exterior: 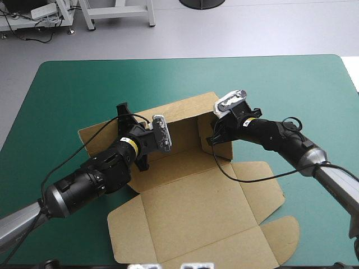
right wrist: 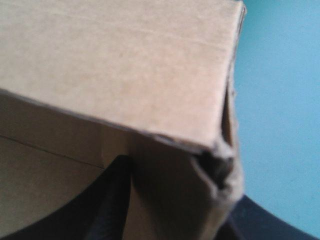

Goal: Fold the box

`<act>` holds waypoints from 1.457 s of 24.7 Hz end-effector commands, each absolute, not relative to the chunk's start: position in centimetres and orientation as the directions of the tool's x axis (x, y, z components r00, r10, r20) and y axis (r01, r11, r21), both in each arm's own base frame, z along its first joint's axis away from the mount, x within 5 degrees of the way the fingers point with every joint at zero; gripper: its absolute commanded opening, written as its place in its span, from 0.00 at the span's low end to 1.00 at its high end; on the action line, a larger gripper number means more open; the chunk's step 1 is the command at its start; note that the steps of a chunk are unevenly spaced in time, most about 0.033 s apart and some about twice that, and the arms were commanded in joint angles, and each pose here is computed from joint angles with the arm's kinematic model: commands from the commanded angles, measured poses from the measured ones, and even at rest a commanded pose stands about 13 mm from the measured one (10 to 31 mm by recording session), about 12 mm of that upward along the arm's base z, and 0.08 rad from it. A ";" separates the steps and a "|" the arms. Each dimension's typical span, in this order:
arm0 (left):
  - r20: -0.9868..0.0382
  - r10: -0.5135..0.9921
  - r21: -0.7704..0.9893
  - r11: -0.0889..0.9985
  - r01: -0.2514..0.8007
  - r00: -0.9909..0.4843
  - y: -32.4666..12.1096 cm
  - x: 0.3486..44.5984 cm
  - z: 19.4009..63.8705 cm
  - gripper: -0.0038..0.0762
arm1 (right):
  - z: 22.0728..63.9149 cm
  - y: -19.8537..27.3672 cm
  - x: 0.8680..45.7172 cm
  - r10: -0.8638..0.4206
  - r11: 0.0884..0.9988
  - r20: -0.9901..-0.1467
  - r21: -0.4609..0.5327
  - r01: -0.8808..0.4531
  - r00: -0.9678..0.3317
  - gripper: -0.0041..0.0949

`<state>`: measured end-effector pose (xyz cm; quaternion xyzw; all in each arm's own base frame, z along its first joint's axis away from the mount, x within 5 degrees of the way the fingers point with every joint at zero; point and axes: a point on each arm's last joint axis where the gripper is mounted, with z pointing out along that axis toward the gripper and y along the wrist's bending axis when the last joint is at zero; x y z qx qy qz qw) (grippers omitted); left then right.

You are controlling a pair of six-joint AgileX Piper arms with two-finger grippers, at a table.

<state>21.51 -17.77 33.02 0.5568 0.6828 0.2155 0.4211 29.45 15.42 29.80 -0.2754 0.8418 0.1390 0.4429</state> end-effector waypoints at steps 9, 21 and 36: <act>-0.406 0.914 0.738 0.338 0.584 -0.017 -18.2 21.3 33.7 0.04 | 31.6 15.4 29.6 -0.264 0.828 -0.867 0.021 -0.560 -0.422 0.02; -0.378 0.926 0.740 0.302 0.601 0.001 -18.7 17.5 35.2 0.62 | 31.6 15.4 29.6 -0.237 0.836 -0.869 0.045 -0.546 -0.434 0.02; -0.527 0.848 0.597 0.414 0.686 -0.053 -19.8 10.2 43.7 0.30 | 31.6 15.4 29.7 -0.200 0.847 -0.867 0.080 -0.525 -0.456 0.02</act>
